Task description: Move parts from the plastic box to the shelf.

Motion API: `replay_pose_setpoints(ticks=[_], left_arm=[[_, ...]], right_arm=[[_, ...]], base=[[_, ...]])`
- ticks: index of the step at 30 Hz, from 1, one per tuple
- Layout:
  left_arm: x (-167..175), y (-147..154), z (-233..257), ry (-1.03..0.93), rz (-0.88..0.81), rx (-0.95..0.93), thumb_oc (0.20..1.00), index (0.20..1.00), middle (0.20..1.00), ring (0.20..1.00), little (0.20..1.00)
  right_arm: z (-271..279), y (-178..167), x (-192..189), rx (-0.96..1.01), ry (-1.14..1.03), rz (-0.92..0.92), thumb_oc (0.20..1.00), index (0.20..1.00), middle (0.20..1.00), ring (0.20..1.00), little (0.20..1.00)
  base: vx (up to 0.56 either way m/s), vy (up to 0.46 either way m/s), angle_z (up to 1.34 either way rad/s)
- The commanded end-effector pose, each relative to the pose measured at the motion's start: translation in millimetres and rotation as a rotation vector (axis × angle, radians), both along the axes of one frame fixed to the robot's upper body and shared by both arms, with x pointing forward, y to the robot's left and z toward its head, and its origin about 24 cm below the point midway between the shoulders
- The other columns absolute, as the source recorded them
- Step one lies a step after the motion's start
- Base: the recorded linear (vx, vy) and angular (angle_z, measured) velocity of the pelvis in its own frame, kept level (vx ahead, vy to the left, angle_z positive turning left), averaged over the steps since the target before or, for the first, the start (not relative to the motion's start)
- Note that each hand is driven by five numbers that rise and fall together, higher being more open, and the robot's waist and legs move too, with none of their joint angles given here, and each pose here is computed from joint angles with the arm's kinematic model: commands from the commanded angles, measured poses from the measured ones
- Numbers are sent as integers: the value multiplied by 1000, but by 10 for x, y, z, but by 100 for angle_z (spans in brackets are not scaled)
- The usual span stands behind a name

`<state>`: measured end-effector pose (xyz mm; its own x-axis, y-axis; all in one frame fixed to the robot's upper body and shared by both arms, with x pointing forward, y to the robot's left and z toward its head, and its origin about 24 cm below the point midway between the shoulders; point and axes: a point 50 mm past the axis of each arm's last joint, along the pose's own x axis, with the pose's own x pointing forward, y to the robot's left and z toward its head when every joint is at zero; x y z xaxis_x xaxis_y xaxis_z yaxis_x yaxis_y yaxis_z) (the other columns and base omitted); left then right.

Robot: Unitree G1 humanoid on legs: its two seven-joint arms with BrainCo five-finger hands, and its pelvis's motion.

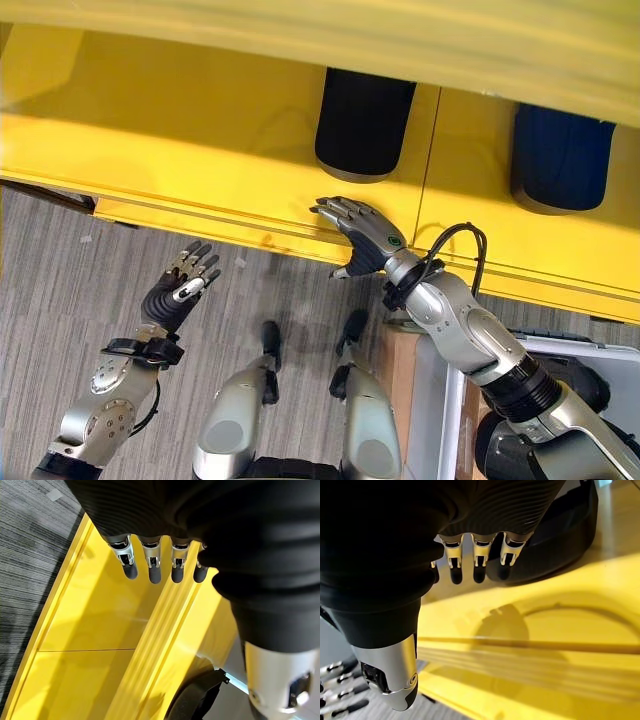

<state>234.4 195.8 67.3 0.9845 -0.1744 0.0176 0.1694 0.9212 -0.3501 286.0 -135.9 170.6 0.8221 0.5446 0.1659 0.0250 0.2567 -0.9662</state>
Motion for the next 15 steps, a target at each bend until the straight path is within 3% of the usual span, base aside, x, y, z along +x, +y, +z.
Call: replay_pose_setpoints(ticks=[1, 15], left_arm=[[-95, 13, 139, -77, -31, 44, 1000, 1000, 1000, 1000, 1000], [-80, -49, 104, -65, -59, 30, 1000, 1000, 1000, 1000, 1000]], right_arm=[[302, 132, 28, -4, -144, 39, 1000, 1000, 1000, 1000, 1000], [398, 162, 172, -35, -183, -17, 1000, 1000, 1000, 1000, 1000]], base=[[0, 0, 0], [0, 0, 0]])
